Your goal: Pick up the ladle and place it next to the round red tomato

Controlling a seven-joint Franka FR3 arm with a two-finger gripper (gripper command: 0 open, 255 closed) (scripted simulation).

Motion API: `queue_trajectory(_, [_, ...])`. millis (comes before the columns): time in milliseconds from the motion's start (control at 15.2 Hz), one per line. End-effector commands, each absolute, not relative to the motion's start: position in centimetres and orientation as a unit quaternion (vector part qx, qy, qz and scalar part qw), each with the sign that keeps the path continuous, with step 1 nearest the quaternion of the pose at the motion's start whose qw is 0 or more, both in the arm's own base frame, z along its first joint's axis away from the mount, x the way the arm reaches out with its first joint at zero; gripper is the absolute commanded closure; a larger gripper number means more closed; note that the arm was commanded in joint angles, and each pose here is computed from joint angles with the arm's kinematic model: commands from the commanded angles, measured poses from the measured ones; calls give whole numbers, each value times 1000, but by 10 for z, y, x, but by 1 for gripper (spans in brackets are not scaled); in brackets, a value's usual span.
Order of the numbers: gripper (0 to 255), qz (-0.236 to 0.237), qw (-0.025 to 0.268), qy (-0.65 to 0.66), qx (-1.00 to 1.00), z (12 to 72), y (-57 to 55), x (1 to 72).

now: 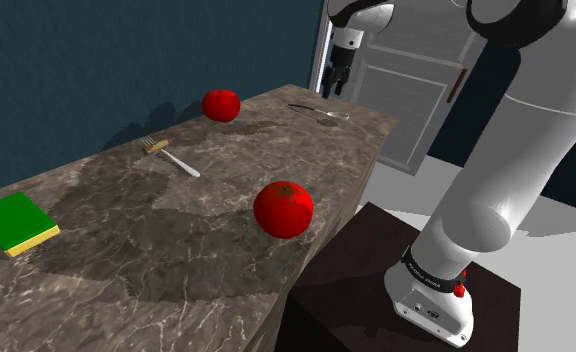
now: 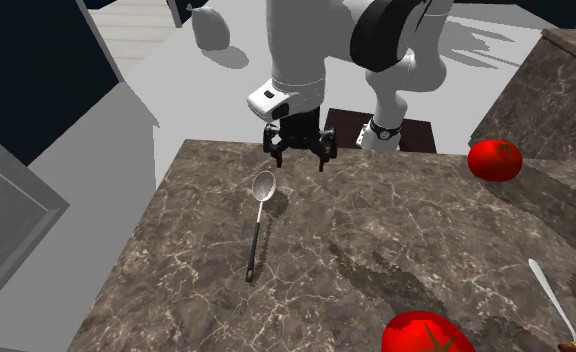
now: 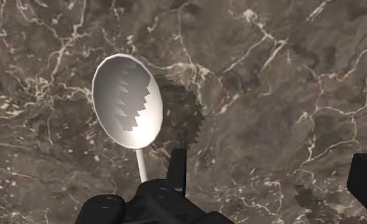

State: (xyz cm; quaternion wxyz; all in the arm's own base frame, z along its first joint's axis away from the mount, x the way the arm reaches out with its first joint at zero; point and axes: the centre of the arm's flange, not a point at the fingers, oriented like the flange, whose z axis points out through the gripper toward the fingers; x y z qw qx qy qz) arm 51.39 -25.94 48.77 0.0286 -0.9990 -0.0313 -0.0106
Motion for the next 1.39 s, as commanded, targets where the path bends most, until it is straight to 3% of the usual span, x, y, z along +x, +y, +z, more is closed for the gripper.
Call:
queue_trajectory(0, [0,-6,33,-42,-999,474,-278,534])
queue_trajectory(594, [0,17,54,-82,-995,419,-348,617])
queue_trajectory(1320, [0,17,54,-82,-995,379,-343,615])
